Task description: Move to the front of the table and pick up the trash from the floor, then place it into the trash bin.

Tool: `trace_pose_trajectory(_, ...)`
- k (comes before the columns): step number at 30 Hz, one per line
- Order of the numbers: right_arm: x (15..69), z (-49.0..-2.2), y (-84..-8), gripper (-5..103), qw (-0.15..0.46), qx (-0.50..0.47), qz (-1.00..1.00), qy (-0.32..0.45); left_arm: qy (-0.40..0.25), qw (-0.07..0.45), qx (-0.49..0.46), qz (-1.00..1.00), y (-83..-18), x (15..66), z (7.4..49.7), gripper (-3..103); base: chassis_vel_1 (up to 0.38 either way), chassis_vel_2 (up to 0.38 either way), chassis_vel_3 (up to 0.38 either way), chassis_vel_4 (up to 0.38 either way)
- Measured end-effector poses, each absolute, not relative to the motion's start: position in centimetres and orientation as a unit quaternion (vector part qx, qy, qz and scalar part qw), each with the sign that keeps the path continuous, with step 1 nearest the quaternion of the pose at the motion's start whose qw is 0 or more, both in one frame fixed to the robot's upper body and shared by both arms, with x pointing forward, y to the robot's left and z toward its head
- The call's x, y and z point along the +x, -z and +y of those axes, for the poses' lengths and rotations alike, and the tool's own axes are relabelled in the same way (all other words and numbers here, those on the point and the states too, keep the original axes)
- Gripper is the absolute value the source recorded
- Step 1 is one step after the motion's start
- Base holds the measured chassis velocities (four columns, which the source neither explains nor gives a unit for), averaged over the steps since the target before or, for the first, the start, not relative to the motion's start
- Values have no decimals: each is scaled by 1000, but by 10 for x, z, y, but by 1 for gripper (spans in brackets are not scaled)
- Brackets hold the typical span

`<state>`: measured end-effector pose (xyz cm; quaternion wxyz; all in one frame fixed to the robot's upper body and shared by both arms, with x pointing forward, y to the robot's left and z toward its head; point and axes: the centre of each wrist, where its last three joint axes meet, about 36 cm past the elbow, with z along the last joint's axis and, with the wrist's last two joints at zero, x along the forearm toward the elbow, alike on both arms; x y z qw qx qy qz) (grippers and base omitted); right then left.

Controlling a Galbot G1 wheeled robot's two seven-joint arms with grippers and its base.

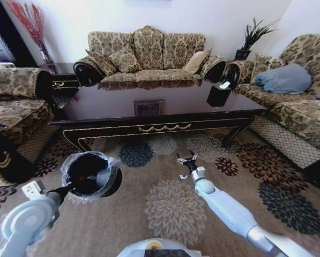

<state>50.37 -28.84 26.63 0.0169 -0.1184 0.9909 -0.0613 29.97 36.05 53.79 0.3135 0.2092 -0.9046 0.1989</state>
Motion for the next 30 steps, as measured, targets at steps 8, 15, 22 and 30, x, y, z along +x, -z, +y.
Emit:
trace_pose_trajectory(8,508,-284,-244,100,-4,-112,990,90,-201,314,216,-902,-530,306,366,0,11,0,-14,2)
trace_pose_trajectory(15,511,-284,-225,100,-67,-120,980,142,-202,317,217,-901,-528,308,369,0,0,0,0,0)
trace_pose_trajectory(22,509,-291,-216,100,-100,-157,973,139,-203,320,230,-896,-525,309,380,0,0,0,0,0)
trace_pose_trajectory(30,511,-299,-215,100,-103,-160,971,143,-232,279,228,-903,-565,311,392,0,0,0,0,0)
